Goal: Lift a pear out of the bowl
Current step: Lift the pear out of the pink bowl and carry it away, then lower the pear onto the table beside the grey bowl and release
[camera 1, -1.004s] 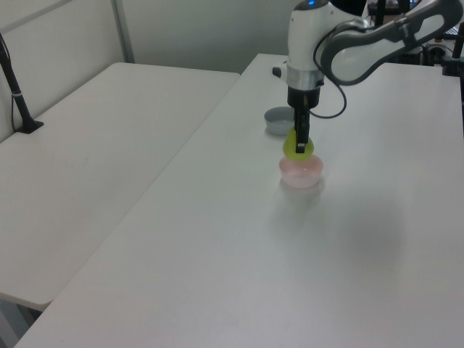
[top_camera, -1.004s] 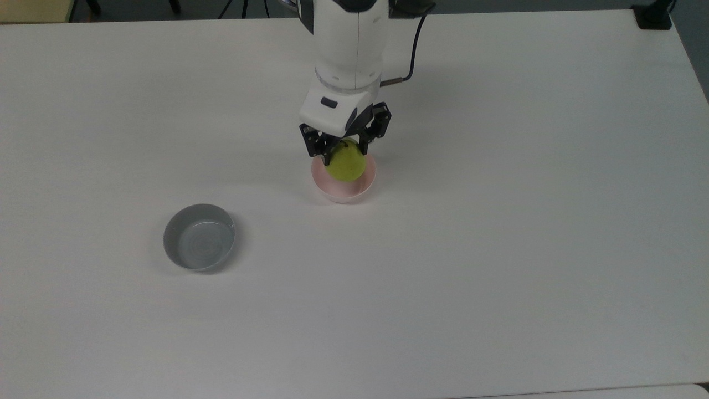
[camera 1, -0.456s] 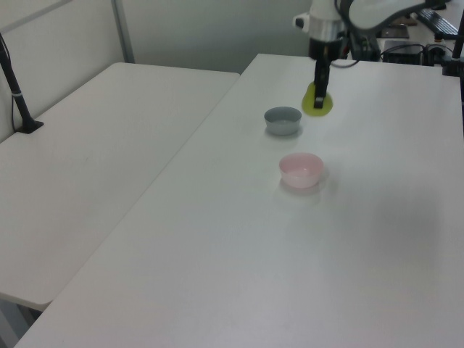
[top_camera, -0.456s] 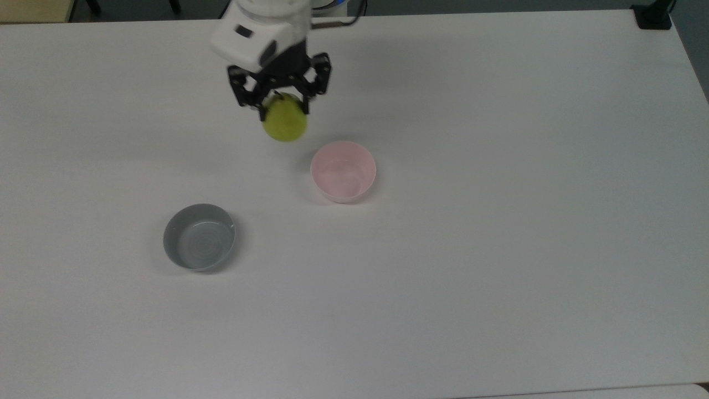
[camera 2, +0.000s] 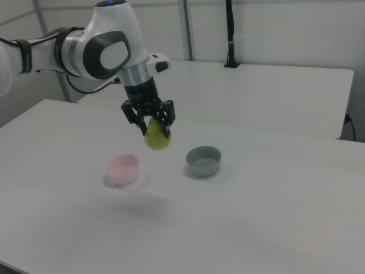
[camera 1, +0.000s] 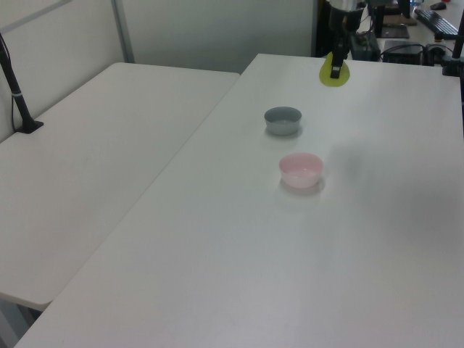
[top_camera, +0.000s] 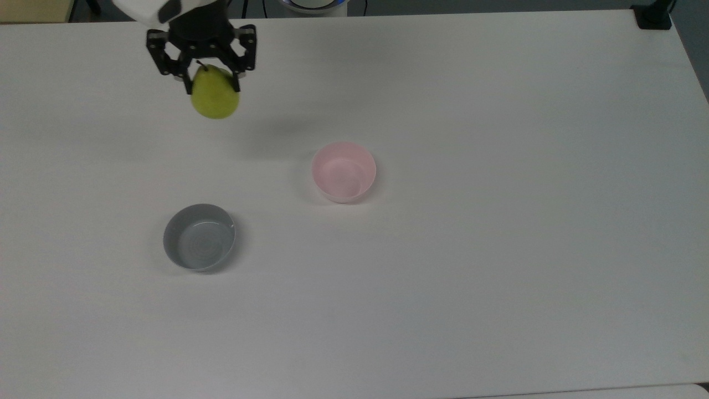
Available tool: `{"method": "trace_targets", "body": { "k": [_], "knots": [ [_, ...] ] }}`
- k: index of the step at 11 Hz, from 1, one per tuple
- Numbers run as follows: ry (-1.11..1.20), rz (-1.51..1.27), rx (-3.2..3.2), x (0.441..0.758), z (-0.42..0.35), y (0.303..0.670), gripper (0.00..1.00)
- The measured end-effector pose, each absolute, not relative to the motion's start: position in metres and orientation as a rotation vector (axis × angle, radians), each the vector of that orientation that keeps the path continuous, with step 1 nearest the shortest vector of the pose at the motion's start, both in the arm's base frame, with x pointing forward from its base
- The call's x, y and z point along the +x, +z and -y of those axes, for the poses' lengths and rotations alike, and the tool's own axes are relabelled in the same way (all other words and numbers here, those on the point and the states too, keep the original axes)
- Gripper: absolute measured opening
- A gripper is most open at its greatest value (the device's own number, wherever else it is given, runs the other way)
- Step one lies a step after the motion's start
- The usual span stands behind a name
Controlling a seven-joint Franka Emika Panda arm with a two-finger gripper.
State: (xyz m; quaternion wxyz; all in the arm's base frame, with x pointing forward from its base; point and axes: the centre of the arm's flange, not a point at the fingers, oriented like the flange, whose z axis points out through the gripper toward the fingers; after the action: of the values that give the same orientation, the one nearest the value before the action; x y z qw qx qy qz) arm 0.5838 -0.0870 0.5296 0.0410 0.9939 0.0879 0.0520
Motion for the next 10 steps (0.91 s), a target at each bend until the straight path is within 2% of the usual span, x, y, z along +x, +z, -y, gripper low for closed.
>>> {"method": "trace_targets", "body": {
  "k": [3, 5, 10],
  "knots": [
    [0.125, -0.313, 3.033, 0.574, 0.145, 0.522, 0.68],
    [0.100, -0.382, 3.023, 0.574, 0.186, 0.502, 0.68],
    [0.099, -0.384, 3.016, 0.591, 0.239, 0.426, 0.68]
  ]
}}
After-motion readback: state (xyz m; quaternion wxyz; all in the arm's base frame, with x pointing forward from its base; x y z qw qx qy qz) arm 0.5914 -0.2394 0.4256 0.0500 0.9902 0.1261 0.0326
